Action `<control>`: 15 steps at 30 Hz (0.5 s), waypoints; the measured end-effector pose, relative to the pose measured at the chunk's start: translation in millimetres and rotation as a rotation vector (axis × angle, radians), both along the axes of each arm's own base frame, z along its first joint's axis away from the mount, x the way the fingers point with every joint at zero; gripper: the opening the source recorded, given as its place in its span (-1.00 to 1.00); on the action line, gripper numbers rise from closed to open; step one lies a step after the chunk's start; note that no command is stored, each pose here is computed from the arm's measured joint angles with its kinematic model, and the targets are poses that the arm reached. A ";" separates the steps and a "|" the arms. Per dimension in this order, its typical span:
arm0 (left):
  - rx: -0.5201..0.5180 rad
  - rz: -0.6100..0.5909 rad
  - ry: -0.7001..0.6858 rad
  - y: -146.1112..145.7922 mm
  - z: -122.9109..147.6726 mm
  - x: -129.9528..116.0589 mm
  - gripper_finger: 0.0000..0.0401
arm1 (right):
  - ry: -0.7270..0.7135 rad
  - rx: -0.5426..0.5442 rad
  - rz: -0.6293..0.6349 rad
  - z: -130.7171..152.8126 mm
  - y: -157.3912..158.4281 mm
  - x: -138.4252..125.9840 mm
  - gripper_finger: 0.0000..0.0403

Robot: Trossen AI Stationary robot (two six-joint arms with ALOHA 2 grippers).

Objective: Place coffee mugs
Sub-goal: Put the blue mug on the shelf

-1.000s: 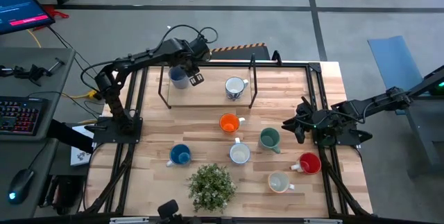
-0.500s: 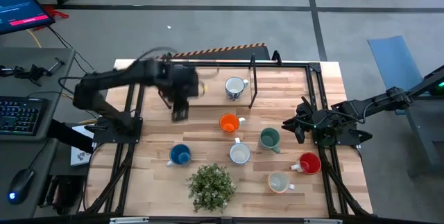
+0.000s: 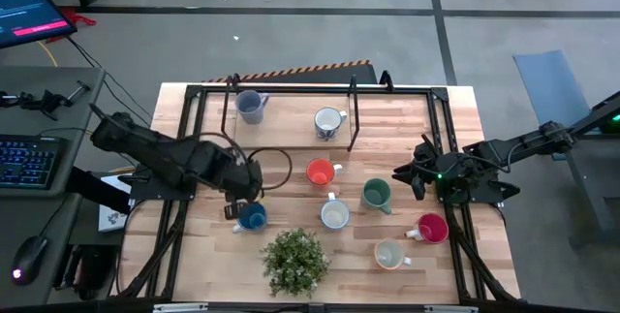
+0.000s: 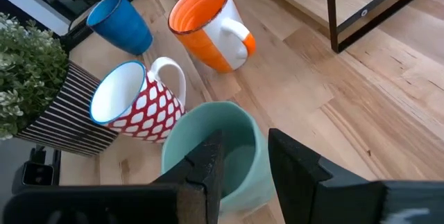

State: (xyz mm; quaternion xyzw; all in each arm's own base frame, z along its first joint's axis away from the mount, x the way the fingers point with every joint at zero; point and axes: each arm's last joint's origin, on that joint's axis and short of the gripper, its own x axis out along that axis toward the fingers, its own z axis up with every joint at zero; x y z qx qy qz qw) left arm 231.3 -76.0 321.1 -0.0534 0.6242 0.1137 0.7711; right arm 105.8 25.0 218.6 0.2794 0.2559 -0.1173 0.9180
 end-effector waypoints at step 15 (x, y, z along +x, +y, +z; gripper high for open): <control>-0.040 0.087 -0.028 -10.8 -51.4 11.3 -0.60 | 0.017 0.007 0.016 -1.2 0.3 -0.8 -0.52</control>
